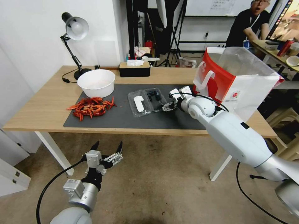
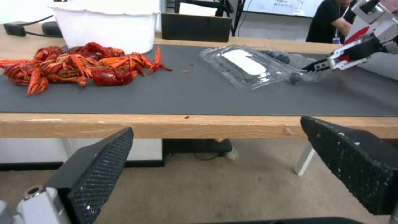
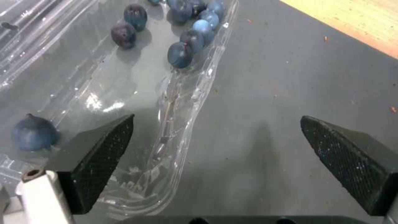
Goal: Close the takeout container lid, then place the container into the takeout bag.
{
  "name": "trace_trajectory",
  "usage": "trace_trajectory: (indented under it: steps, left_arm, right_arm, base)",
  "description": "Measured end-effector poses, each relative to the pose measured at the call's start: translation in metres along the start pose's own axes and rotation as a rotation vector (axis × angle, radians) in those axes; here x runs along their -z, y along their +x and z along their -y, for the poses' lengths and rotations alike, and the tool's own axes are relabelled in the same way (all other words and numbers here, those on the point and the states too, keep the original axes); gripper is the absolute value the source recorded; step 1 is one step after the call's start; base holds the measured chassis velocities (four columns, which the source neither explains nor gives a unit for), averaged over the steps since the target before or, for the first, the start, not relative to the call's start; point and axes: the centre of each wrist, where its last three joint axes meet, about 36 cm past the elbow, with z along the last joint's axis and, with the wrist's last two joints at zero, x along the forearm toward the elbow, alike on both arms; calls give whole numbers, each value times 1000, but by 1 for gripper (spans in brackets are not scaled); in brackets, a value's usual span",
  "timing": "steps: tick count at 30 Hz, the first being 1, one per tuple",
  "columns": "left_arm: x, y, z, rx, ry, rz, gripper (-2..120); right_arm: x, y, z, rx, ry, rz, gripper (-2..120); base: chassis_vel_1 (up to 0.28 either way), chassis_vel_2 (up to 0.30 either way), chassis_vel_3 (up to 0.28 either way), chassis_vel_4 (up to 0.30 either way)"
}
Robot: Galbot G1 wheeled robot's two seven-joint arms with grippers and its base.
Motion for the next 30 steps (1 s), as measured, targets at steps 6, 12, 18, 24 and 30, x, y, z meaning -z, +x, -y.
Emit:
trace_trajectory:
  steps: [6,12,18,24,30]
  left_arm:
    - [-1,0,0,1,0,4,100]
    - [-1,0,0,1,-3,5,100]
    - [-1,-1,0,1,-4,5,100]
    - [-1,0,0,2,-5,6,100]
    - [-1,0,0,2,-4,7,100]
  right_arm:
    - [-8,5,-2,-3,-4,-6,100]
    - [-14,9,-5,4,-14,-7,100]
    - [-16,14,-8,-1,-12,-4,100]
    - [-16,18,-9,5,-17,1,100]
    - [-14,21,-8,-1,-19,8,100]
  base:
    - [0,0,0,0]
    - [0,0,0,0]
    - [0,0,0,0]
    - [0,0,0,0]
    - [0,0,0,0]
